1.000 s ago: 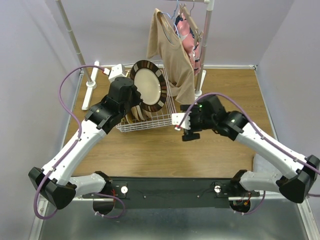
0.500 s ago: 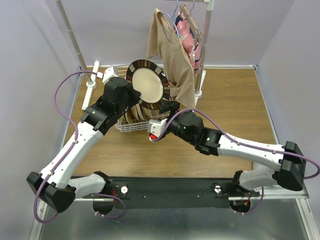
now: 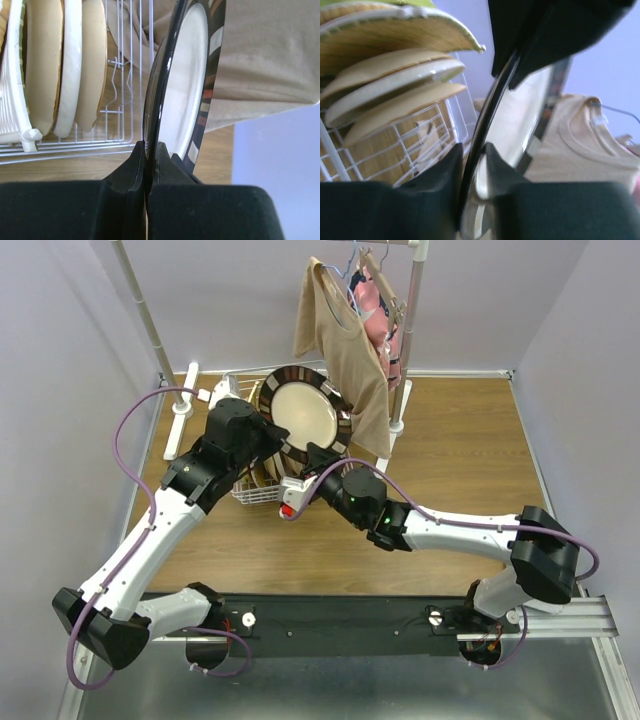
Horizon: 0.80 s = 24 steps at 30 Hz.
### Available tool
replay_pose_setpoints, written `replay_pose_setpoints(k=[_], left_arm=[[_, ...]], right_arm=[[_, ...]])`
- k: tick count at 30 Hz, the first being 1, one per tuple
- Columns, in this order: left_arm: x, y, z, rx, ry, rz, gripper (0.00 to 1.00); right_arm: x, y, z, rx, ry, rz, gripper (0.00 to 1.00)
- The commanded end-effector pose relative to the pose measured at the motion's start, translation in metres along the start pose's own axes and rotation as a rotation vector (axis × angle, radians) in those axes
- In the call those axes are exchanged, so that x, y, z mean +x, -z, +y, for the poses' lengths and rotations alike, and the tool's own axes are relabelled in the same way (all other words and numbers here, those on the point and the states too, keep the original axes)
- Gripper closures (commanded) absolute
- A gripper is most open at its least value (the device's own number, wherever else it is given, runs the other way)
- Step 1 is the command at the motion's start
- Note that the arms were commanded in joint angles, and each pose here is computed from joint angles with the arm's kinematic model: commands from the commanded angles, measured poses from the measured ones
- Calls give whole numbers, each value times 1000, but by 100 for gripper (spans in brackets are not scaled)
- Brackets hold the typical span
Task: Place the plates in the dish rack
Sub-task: Pass the plate from the left arm to the right
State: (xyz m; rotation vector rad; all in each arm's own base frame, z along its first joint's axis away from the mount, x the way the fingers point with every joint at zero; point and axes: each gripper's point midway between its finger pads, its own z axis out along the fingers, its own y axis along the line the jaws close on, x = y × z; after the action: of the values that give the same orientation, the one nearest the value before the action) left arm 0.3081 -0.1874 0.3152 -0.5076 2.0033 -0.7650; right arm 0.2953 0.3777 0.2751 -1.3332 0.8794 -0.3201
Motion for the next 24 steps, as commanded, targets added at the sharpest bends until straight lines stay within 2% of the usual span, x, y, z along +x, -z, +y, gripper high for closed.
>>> replay_pose_setpoints(k=[1, 3, 9, 12, 13, 16, 23, 24], left_arm=[[-45, 30, -55, 222, 86, -145, 100], [-45, 30, -55, 224, 89, -145, 100], [-50, 37, -56, 246, 99, -165, 100], [-51, 40, -55, 263, 105, -165, 82], [-51, 41, -55, 274, 106, -166, 67], [-51, 45, -53, 292, 117, -167, 45], [-66, 58, -46, 291, 95, -228, 29], [-71, 64, -45, 289, 83, -251, 27]], right_arm=[[-8, -6, -20, 82, 20, -6, 91], [-9, -5, -21, 84, 25, -10, 99], [-14, -5, -35, 115, -2, -23, 99], [-20, -5, -50, 145, -16, -34, 100], [-24, -6, -57, 159, -21, -41, 99], [-29, -7, -67, 181, -39, -54, 99], [-35, -9, -88, 206, -118, -48, 100], [-37, -9, -95, 216, -169, -40, 99]])
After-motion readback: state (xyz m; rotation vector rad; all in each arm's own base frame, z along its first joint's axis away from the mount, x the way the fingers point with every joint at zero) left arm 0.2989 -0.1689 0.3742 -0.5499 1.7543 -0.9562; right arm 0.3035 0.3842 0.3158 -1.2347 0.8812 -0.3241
